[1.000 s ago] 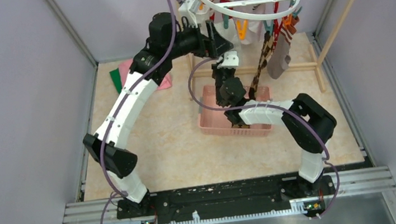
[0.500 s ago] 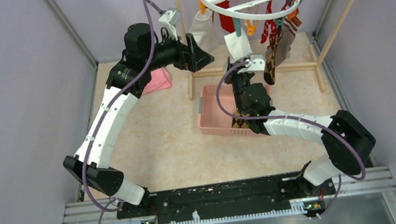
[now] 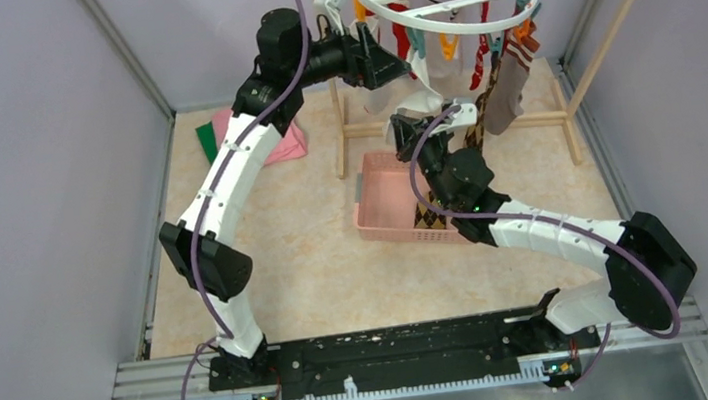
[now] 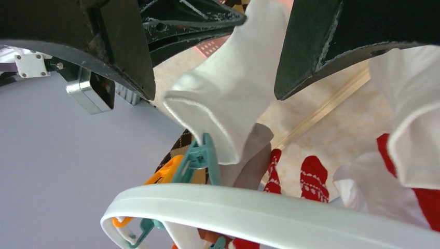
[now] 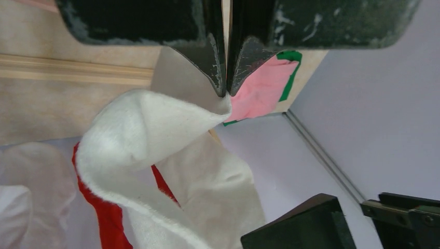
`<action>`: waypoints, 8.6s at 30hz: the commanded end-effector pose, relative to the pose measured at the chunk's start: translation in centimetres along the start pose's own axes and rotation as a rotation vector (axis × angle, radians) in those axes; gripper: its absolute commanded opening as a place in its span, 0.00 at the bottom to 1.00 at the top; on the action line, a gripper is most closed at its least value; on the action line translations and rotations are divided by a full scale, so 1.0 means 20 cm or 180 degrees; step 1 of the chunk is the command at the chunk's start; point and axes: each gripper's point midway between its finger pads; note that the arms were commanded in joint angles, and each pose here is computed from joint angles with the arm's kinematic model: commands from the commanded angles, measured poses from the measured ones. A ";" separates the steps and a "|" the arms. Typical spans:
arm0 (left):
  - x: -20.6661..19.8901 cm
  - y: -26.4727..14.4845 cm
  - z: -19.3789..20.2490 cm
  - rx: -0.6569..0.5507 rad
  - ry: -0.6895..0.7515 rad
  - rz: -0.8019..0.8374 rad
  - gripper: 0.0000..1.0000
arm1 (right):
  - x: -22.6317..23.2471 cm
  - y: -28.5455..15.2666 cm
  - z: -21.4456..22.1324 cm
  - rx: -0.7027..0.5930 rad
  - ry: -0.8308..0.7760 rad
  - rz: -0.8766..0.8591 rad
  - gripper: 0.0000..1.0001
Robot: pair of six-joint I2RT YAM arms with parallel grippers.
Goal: Remove the socks clipped to the hanger
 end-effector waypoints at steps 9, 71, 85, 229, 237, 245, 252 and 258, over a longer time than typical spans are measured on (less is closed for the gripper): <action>-0.27 0.07 -0.14 -0.0316 0.0117 0.0534 0.98 | 0.12 -0.01 -0.04 0.0081 0.0259 -0.0324 0.00; -0.10 0.20 -0.25 -0.0697 0.0274 -0.0149 0.01 | -0.07 -0.27 0.31 0.0930 0.0097 -0.0204 0.00; -0.23 0.20 -0.17 -0.0571 0.0243 -0.0060 0.14 | -0.36 -0.51 0.50 0.1711 -0.0343 0.0450 0.71; -0.13 0.11 -0.30 -0.0667 -0.0087 0.0134 0.68 | 0.08 -0.14 -0.26 0.0184 0.0429 -0.0574 0.00; -0.15 0.11 -0.31 -0.0686 -0.0009 0.0162 0.50 | 0.08 -0.12 -0.22 0.0237 0.0449 -0.0568 0.00; -0.14 0.11 -0.34 -0.0758 0.0077 0.0131 0.09 | 0.05 -0.14 -0.20 0.0279 0.0400 -0.0512 0.00; -0.16 0.11 -0.34 -0.0764 0.0123 0.0129 0.00 | -0.06 -0.23 -0.07 0.0498 0.0211 -0.0326 0.00; -0.20 0.11 -0.29 -0.0692 0.0112 0.0124 0.03 | -0.18 -0.30 0.11 0.0717 0.0052 -0.0144 0.00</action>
Point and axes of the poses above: each gripper's point midway between its finger pads, its own y axis out along the fingers, its own x axis along the line the jaws close on, z = x × y, and after that the axes turned 3 degrees about -y, right-handed
